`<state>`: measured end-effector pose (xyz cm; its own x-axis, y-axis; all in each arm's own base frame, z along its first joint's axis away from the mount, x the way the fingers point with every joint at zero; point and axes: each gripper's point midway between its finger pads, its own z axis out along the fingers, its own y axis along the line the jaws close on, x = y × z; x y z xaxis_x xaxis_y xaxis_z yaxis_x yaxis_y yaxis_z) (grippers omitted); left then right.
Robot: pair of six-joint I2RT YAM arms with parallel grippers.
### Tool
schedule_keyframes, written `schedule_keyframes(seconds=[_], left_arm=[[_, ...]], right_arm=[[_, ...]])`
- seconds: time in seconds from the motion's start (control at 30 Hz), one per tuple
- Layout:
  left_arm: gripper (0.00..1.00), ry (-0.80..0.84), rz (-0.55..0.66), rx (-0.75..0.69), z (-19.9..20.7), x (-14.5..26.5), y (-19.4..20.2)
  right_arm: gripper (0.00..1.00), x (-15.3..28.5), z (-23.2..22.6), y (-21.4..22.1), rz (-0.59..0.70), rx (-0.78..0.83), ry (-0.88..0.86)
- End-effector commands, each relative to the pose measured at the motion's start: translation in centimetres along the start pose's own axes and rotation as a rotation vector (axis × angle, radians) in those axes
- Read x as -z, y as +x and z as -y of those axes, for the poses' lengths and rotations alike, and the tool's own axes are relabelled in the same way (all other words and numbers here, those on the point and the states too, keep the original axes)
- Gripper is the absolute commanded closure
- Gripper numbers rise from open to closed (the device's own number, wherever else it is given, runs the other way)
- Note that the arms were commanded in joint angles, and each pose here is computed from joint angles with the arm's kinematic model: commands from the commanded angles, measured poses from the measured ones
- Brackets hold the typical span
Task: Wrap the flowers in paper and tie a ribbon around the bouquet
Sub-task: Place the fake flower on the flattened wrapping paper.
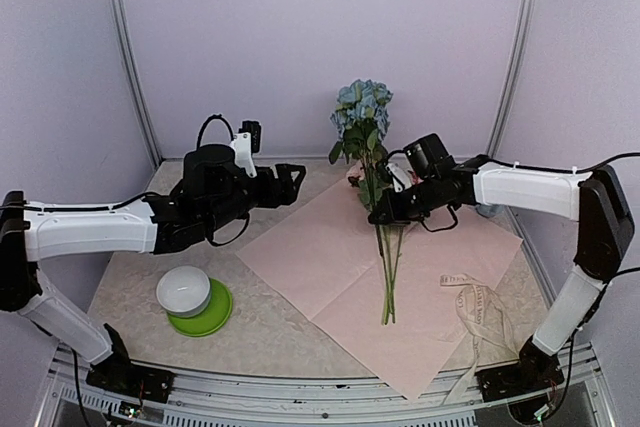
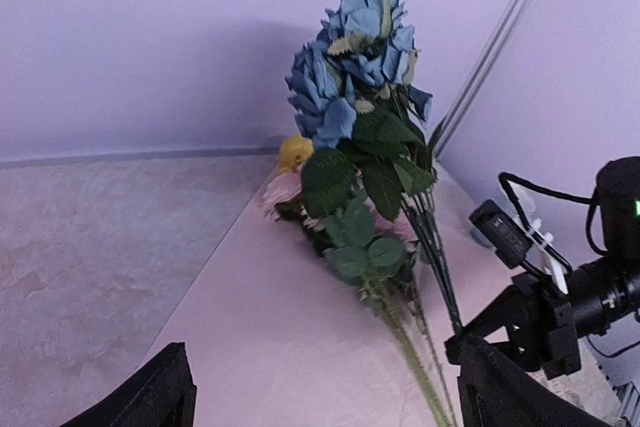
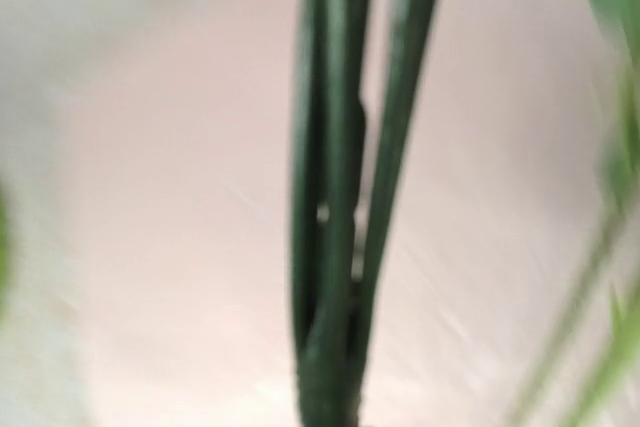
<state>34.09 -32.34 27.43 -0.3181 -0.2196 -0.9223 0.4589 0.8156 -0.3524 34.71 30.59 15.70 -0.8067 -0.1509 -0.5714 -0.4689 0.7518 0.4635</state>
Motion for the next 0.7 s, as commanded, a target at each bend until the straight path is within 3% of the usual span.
schedule_keyframes(seconds=[0.0, 0.27, 0.67], left_arm=[[0.11, -0.156, -0.217, 0.050, -5.5, -1.1, 5.2], [0.12, -0.204, -0.328, 0.064, -8.3, -1.6, 9.3], [0.12, -0.234, -0.339, 0.052, -9.7, -1.6, 9.7]], right_arm=[[1.00, -1.9, 4.0, 4.6, -0.145, -0.062, 0.176], [1.00, -3.8, 4.9, 6.4, -0.208, -0.081, 0.172], [1.00, -2.0, 2.2, 4.2, -0.102, -0.054, 0.244]])
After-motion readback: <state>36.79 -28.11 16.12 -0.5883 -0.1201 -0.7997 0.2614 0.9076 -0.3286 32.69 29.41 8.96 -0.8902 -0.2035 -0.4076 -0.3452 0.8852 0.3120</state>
